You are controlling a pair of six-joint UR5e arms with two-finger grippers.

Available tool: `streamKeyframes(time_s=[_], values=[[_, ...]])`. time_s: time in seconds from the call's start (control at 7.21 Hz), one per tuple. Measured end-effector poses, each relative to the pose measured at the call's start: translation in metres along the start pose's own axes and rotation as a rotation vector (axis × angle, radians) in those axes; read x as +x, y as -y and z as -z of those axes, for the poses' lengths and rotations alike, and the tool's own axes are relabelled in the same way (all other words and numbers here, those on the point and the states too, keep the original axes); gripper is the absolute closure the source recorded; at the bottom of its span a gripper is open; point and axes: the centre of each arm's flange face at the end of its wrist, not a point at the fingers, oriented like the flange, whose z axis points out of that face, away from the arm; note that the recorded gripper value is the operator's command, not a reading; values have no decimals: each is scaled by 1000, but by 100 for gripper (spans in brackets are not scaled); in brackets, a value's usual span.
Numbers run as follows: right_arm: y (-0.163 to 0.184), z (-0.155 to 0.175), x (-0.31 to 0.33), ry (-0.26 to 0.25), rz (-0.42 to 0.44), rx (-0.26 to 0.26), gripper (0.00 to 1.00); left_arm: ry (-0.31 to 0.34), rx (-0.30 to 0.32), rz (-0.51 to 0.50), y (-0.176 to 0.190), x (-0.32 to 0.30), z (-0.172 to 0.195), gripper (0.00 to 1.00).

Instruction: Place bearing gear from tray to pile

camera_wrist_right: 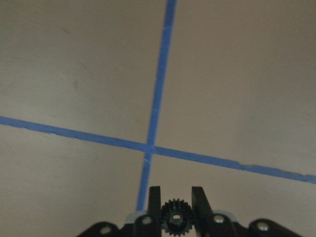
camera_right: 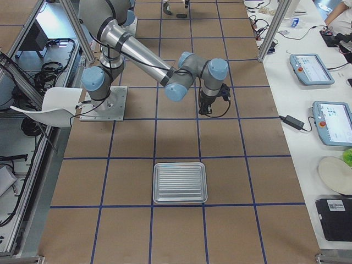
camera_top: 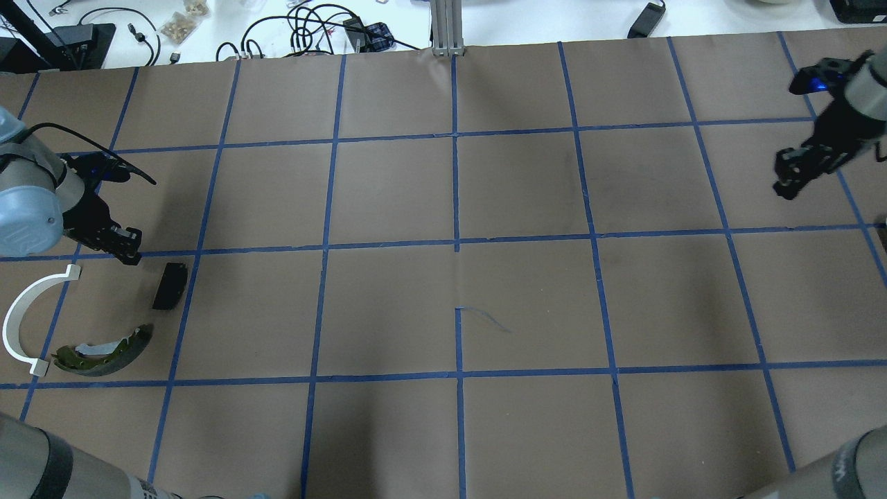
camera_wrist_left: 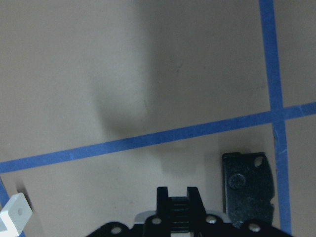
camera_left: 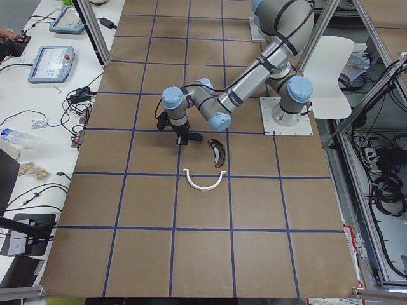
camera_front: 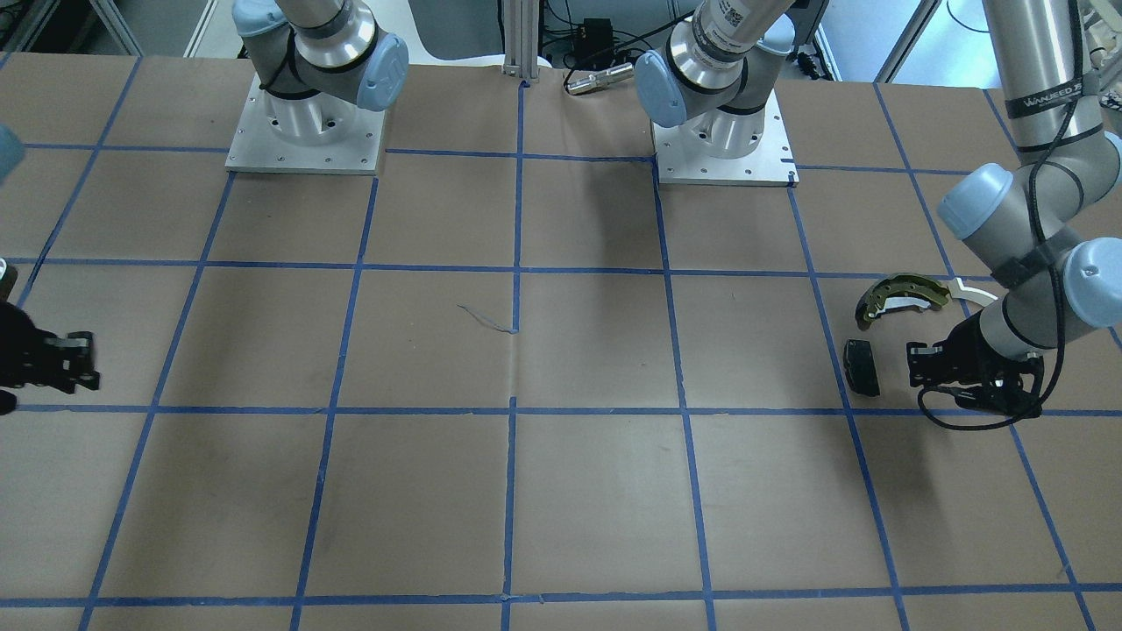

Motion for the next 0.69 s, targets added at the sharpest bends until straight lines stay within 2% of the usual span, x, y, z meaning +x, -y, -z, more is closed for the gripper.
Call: streamKeyframes(time_s=[0.28, 0.69], values=[[36, -8, -158, 20, -118, 8, 75, 0, 1, 8, -2, -5, 0, 100], [39, -35, -343, 60, -272, 54, 74, -1, 1, 13, -2, -7, -4, 100]])
